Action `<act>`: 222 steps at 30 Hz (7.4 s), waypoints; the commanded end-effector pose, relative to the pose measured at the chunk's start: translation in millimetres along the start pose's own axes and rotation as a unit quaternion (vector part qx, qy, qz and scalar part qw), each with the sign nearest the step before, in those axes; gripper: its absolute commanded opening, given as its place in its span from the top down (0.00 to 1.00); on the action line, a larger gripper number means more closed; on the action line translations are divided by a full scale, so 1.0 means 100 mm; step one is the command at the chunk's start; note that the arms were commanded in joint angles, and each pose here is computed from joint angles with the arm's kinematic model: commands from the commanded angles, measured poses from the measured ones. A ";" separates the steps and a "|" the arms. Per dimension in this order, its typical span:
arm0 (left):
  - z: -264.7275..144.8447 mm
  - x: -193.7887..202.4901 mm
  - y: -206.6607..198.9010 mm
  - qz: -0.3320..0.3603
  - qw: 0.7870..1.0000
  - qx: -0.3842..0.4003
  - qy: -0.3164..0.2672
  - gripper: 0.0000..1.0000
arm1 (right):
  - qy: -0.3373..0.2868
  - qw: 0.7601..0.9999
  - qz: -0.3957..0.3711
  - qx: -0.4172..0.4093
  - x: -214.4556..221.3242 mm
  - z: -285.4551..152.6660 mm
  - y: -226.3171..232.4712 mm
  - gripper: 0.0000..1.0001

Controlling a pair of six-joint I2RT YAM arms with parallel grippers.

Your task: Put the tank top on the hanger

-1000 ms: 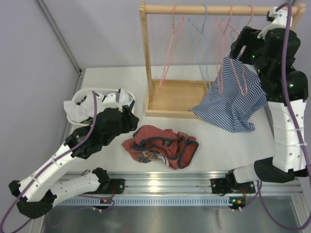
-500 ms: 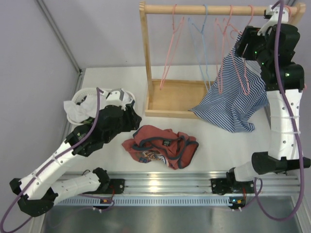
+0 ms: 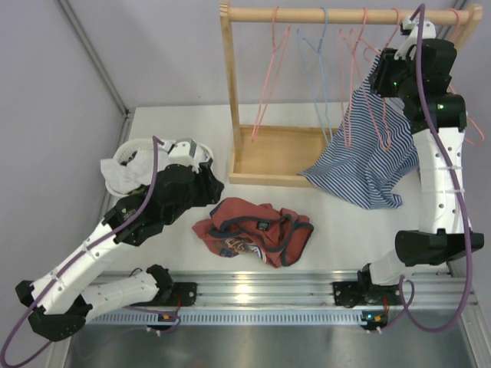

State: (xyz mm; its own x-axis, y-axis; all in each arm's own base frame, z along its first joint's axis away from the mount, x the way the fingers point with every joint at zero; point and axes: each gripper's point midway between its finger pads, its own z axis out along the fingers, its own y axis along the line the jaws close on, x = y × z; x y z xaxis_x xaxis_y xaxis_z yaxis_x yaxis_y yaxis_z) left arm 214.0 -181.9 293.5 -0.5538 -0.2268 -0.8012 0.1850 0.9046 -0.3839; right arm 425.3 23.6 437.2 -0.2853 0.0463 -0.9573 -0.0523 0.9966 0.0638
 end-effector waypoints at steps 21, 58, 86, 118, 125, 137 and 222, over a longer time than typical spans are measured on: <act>0.01 -0.17 -0.09 -0.013 1.000 0.003 -0.020 0.47 | -0.069 0.997 -0.025 0.005 -0.40 -0.14 -0.05 1.00; 0.15 -0.03 -0.10 -0.009 1.000 0.005 -0.005 0.47 | -0.128 0.992 0.013 -0.011 -0.27 -1.02 0.04 1.00; 0.52 1.04 0.31 0.002 0.992 -0.044 0.120 0.50 | 0.102 0.959 0.149 -0.220 1.94 -2.10 0.86 1.00; 0.64 1.40 0.60 0.032 0.981 -0.111 0.155 0.50 | 0.077 0.936 0.104 -0.329 1.68 -2.20 1.41 1.00; 0.64 1.44 0.64 0.037 0.979 -0.119 0.158 0.50 | 0.091 0.932 0.082 -0.340 1.79 -2.21 1.72 1.00; 0.67 1.57 0.60 0.090 0.974 -0.120 0.168 0.52 | 0.102 0.936 0.021 -0.336 1.93 -2.31 2.01 1.00; 0.55 1.05 0.32 0.116 0.979 -0.138 0.096 1.00 | 0.057 0.894 -0.013 -0.445 2.90 -2.01 3.00 1.00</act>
State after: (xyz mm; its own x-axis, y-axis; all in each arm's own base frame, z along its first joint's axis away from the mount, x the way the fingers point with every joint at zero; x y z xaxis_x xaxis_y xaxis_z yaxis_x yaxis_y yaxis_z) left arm 205.2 -195.2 151.7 -0.6941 0.0737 -0.7161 0.1095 0.9940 -0.0038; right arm 130.2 299.2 202.3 -0.4424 -0.1537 -0.8836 -0.7504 0.6030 0.2708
